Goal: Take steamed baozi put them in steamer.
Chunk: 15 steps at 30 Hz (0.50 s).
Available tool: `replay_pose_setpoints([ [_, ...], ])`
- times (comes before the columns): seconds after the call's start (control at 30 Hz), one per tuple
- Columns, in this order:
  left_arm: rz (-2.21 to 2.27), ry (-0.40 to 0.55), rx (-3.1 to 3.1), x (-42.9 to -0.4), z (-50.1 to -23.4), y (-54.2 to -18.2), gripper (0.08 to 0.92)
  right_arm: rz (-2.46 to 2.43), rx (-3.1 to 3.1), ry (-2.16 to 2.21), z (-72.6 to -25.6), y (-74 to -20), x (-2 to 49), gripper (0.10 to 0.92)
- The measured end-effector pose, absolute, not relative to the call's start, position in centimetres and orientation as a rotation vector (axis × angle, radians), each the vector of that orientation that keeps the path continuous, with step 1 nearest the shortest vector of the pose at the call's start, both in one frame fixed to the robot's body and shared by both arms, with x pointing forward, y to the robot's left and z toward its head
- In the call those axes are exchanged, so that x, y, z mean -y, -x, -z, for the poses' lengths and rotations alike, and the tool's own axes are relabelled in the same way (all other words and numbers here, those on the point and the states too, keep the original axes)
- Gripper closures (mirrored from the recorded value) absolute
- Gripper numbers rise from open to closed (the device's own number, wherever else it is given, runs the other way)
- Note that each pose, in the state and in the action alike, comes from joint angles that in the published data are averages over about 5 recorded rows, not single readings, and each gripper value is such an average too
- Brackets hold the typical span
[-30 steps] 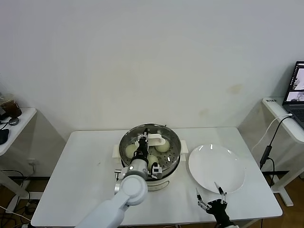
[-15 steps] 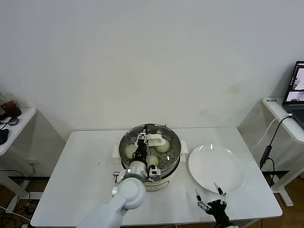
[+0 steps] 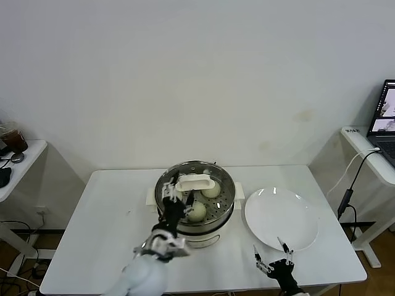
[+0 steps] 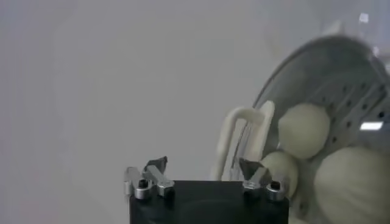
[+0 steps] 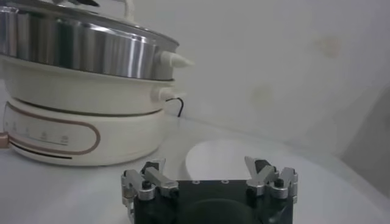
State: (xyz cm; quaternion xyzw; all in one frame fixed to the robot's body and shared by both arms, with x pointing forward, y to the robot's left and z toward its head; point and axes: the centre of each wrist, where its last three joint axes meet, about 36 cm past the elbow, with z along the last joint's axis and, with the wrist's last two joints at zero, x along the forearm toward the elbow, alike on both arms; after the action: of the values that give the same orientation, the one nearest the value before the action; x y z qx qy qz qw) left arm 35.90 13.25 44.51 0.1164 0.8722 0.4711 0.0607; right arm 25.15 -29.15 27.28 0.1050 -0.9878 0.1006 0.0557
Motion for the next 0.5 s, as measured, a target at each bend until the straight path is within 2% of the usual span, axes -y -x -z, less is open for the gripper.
replay_pose_setpoints([
  [0.13,-1.093,-0.346,-2.751,-16.2,-44.5,-33.5,0.177,-0.301,2.997,-0.31,-27.3,-25.0,29.3,0.2],
  [0.3,-0.727,-0.259,-2.892,-19.9,-43.9,-29.5,0.177,-0.279,2.992,-0.311,-27.5,-24.9,29.4,0.2],
  [0.5,-0.376,-0.153,-3.094,-22.4,-41.7,-24.0,0.177,-0.21,2.966,-0.34,-28.5,-24.3,29.1,0.2],
])
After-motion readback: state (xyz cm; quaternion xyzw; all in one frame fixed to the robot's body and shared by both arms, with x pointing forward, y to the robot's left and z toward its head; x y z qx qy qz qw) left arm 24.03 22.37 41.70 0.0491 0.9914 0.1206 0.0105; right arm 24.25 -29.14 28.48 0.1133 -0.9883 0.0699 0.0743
